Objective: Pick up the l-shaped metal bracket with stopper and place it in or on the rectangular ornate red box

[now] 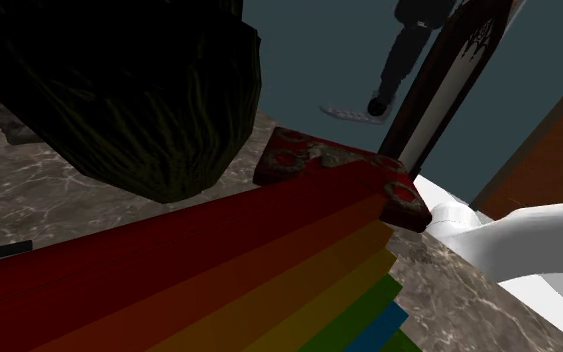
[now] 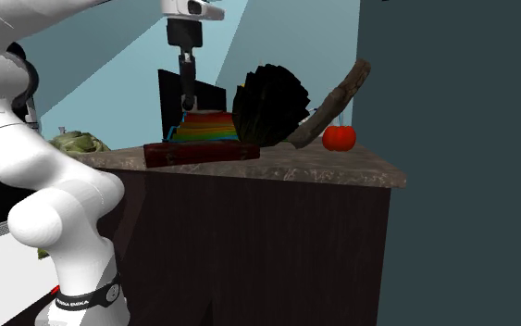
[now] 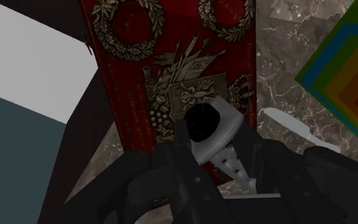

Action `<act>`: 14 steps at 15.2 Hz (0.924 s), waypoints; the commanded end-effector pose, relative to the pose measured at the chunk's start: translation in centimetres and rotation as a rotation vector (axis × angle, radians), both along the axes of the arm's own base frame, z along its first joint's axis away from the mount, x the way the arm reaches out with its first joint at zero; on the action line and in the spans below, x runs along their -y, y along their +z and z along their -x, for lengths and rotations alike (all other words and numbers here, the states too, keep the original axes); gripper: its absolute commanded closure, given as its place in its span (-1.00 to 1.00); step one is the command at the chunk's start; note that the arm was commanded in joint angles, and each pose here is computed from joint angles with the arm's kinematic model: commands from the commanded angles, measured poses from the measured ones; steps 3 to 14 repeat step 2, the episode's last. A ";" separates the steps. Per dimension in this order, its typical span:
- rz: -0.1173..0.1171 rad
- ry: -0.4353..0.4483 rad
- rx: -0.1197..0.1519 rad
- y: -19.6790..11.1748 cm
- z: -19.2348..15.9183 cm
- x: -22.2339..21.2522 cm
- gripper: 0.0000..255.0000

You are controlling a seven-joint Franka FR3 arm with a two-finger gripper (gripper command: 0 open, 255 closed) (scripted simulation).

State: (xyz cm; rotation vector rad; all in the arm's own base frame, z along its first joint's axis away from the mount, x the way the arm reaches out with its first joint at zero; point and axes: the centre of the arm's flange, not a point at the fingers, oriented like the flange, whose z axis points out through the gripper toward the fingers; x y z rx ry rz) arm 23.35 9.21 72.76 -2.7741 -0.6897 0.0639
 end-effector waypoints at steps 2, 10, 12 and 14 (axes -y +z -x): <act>0.001 0.001 -0.001 -1.3 1.4 0.4 1.00; 0.001 0.001 -0.001 -1.3 1.4 0.4 1.00; 0.001 0.001 -0.001 -1.3 1.4 0.4 1.00; 0.001 0.001 -0.001 -1.3 1.4 0.4 1.00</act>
